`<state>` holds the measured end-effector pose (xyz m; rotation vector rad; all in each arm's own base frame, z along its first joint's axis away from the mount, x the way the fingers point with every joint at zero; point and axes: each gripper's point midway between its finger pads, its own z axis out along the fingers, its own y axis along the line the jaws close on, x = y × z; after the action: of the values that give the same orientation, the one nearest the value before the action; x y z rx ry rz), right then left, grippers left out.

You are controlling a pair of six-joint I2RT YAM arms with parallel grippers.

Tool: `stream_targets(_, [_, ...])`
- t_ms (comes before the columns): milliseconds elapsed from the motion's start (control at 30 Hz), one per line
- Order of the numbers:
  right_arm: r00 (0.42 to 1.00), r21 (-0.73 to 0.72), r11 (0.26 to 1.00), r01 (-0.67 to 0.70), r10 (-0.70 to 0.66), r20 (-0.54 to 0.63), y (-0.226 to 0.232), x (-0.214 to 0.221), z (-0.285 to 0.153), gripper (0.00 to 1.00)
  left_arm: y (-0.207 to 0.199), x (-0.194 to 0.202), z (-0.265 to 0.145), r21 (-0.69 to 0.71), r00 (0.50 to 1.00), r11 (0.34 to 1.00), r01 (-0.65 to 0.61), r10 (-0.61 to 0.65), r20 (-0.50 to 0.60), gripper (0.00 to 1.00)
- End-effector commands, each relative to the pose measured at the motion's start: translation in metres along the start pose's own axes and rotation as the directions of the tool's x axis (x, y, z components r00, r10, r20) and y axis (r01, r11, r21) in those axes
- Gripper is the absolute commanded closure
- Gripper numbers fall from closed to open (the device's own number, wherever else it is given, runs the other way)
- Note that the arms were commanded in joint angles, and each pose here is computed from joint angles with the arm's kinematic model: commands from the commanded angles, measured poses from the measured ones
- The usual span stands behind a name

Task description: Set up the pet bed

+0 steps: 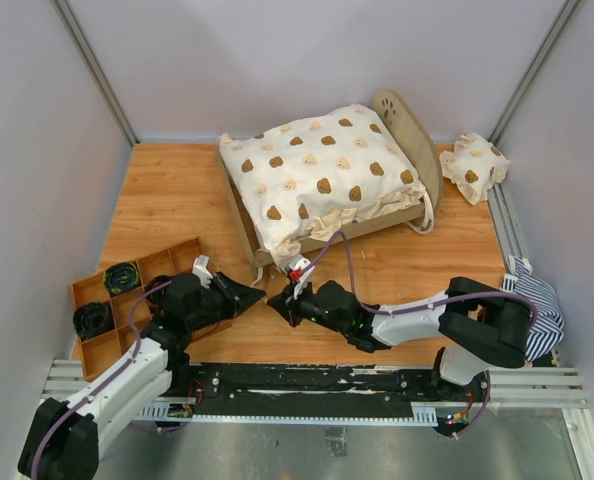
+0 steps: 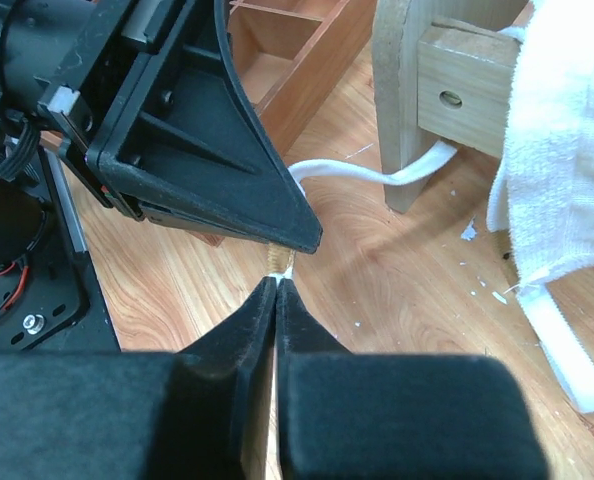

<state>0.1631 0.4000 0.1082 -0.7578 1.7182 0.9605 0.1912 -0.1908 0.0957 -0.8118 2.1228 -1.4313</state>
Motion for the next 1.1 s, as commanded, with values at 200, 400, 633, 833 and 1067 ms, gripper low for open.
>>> stream_targets(200, [0.983, 0.226, 0.959, 0.173, -0.155, -0.095, -0.053, -0.010, -0.020, 0.44, 0.006, -0.006, -0.001, -0.018, 0.985, 0.985, -0.170, 0.170, 0.024, 1.00])
stream_targets(400, [0.972, 0.318, 0.924, 0.214, -0.169, -0.165, -0.102, 0.000, -0.028, 0.43, 0.014, -0.008, -0.001, -0.044, 0.968, 0.968, -0.249, 0.250, 0.026, 1.00])
stream_targets(633, [0.948, 0.309, 0.908, 0.282, -0.214, -0.235, -0.133, 0.018, -0.012, 0.44, 0.018, -0.005, 0.000, -0.049, 0.957, 0.956, -0.289, 0.290, 0.005, 1.00])
stream_targets(833, [0.940, 0.255, 0.924, 0.286, -0.219, -0.262, -0.132, 0.029, -0.002, 0.70, 0.017, -0.005, 0.000, -0.057, 0.943, 0.941, -0.333, 0.334, 0.004, 1.00])
stream_targets(1067, [0.991, -0.031, 0.996, 0.089, -0.092, -0.095, -0.053, -0.027, -0.010, 1.00, 0.015, -0.007, -0.001, -0.061, 0.905, 0.903, -0.424, 0.425, 0.006, 1.00])
